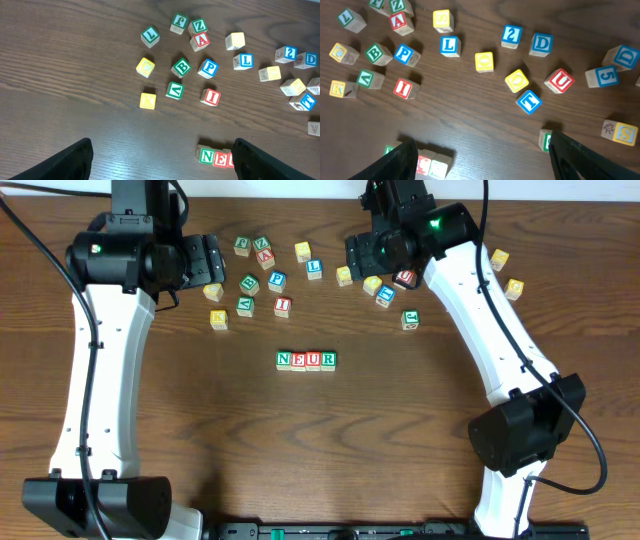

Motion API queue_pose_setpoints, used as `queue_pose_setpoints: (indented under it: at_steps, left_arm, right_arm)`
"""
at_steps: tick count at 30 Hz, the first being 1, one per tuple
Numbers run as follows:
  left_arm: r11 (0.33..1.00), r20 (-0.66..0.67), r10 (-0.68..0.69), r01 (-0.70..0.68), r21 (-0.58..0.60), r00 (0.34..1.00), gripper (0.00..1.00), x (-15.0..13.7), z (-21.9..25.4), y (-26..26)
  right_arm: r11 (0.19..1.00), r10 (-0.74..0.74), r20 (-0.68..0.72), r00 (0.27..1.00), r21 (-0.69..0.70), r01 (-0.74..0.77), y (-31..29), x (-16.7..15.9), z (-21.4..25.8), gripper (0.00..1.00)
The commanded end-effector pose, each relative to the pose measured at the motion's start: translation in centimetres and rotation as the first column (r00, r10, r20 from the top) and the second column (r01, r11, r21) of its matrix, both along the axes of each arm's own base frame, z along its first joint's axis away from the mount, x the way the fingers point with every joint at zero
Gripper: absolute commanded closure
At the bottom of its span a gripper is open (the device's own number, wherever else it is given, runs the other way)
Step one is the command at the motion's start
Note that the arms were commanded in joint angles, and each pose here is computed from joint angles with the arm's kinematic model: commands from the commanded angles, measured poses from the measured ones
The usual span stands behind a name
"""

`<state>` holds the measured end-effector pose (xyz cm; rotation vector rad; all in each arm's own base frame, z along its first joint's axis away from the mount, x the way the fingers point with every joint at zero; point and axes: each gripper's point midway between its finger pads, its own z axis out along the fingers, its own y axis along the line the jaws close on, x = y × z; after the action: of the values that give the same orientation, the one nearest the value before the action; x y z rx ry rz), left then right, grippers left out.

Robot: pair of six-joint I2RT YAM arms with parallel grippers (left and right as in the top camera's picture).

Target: Spell out NEURIPS

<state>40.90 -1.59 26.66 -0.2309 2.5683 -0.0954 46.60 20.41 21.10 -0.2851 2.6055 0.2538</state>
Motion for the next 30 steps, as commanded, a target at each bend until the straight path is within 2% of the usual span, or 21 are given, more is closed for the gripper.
queue_pose_setpoints:
  at_steps: [1,12,30]
  left_arm:
    - [1.000,-0.011,-0.014,0.014,0.006,1.000,0.13,0.2,-0.4,0.1]
    - [1.000,-0.012,-0.014,0.014,0.006,1.000,0.12,0.2,-0.4,0.1]
    - [1.000,-0.013,-0.014,0.014,0.006,1.000,0.11,0.2,-0.5,0.1]
  right_arm:
    - [0.999,-0.034,0.047,0.998,-0.008,0.035,-1.2,0.7,1.5,0.21]
    - [0.991,-0.131,-0.004,0.991,-0.012,0.131,-4.5,2.6,-1.1,0.21]
    - [0.995,-0.101,0.006,0.995,0.007,0.101,-2.1,3.0,-2.0,0.21]
